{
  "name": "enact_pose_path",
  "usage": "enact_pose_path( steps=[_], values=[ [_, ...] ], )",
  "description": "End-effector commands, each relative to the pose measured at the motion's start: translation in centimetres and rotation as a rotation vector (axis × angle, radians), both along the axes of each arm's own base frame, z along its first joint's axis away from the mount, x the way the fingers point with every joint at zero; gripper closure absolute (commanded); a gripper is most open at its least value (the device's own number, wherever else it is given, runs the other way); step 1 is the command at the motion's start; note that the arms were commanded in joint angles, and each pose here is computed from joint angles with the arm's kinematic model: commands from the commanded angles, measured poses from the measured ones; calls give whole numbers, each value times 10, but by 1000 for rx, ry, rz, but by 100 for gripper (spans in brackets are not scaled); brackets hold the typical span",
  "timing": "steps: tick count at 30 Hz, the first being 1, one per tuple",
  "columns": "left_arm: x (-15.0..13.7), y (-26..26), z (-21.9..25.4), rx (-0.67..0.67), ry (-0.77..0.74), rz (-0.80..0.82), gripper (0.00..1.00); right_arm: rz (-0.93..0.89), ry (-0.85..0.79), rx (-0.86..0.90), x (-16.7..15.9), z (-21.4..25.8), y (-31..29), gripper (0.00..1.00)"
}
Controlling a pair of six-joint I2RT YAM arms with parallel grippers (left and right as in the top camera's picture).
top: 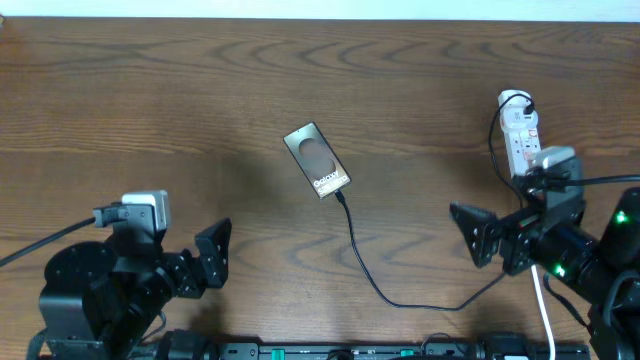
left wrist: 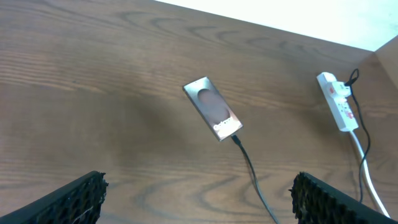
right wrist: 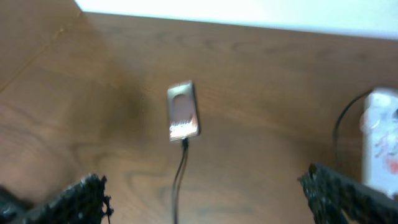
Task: Plug charger to phone and switch on socket
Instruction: 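Lift the right gripper off the switch and withdraw it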
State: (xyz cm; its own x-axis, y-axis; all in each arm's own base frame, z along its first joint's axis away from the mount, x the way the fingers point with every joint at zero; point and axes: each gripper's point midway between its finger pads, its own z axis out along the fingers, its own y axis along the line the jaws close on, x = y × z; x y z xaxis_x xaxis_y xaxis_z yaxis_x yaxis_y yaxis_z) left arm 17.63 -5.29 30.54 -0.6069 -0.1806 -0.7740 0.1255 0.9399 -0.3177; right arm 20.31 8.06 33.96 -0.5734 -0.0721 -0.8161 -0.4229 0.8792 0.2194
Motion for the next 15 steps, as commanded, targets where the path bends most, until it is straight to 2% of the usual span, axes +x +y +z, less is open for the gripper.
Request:
enact_pose_path(
  steps=[1, 5, 15],
  values=[
    [-4, 3, 3, 26, -17, 4, 5, 27, 84, -10, -14, -16, 2, 1],
    [-4, 3, 2, 26, -16, 4, 5, 27, 154, -9, -25, -27, 3, 1],
    [-4, 3, 2, 26, -16, 4, 5, 27, 160, -9, -26, -28, 3, 1]
  ],
)
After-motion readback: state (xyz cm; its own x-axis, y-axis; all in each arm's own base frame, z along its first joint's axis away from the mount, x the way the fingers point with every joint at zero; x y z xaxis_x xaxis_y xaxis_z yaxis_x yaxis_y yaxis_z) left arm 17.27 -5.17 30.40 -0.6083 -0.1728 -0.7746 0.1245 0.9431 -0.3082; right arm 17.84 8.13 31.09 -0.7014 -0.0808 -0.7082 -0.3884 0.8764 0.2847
